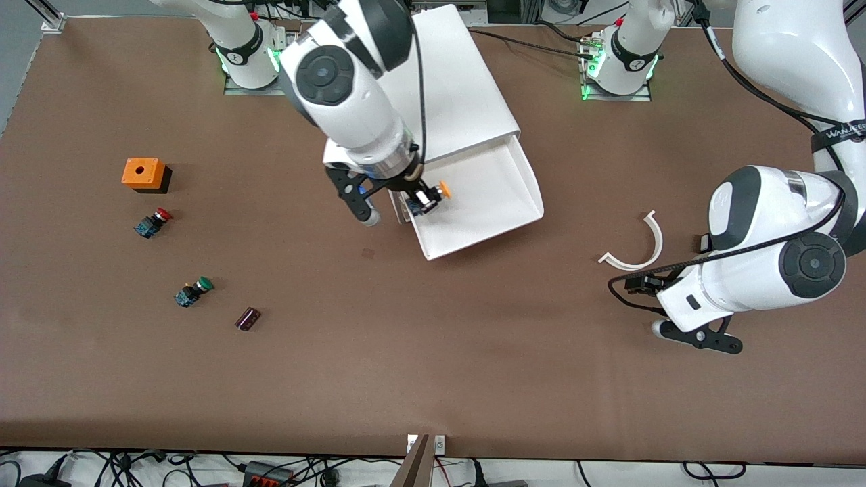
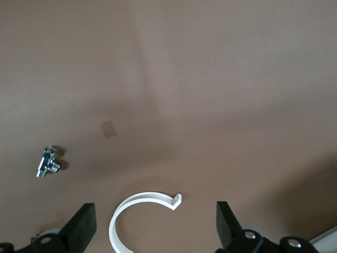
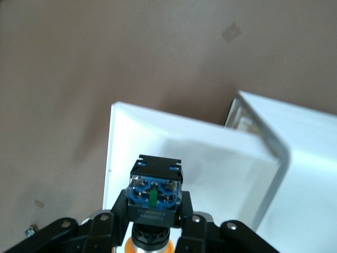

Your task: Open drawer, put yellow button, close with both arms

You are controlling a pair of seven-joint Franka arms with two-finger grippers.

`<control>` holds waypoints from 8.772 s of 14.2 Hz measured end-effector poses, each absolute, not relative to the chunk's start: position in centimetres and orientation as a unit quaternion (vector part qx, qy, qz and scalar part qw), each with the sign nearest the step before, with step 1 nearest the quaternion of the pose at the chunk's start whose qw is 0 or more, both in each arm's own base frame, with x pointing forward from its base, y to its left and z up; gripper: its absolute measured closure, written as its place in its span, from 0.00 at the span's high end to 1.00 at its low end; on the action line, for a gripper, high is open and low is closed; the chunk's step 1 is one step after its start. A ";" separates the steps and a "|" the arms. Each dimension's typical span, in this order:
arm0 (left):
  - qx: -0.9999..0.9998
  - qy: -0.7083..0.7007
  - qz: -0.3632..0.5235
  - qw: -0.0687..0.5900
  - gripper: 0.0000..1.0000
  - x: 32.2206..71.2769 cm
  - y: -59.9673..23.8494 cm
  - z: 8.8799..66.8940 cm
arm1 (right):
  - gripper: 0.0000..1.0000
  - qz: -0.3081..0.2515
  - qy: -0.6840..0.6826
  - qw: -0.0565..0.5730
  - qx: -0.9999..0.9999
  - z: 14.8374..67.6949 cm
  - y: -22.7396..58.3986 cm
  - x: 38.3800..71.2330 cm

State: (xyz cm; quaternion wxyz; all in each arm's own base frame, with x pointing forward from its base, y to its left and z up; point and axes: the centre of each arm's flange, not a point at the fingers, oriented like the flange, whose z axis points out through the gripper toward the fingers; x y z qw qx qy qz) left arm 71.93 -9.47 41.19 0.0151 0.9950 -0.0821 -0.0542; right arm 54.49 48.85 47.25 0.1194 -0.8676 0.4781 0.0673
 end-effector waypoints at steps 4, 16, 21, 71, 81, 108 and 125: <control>0.996 -0.066 -0.055 0.015 1.00 71.9 -9.3 41.2 | 0.41 0.080 0.529 0.105 -0.838 44.8 52.4 53.0; 0.997 -0.045 -0.058 0.015 1.00 71.8 -9.9 41.1 | 0.42 0.088 0.594 0.071 -0.797 39.3 55.7 51.5; 0.997 -0.045 -0.058 0.015 1.00 71.8 -9.9 41.1 | 0.85 0.082 0.628 0.078 -0.770 41.3 55.1 52.5; 0.978 0.106 -0.178 0.033 1.00 49.0 -43.0 32.8 | 1.00 0.003 0.046 -0.001 -0.999 59.1 -6.1 61.9; 0.986 0.124 -0.105 0.028 1.00 53.8 -38.8 36.0 | 1.00 0.010 0.041 -0.004 -0.999 57.4 -5.9 58.5; 0.999 -0.036 -0.014 -0.021 1.00 52.1 -3.4 58.5 | 1.00 0.000 0.023 -0.004 -1.000 57.2 -5.4 57.3; 0.998 -0.060 0.015 -0.014 1.00 55.6 -5.3 59.6 | 1.00 -0.004 0.014 -0.004 -1.000 57.4 -4.4 57.4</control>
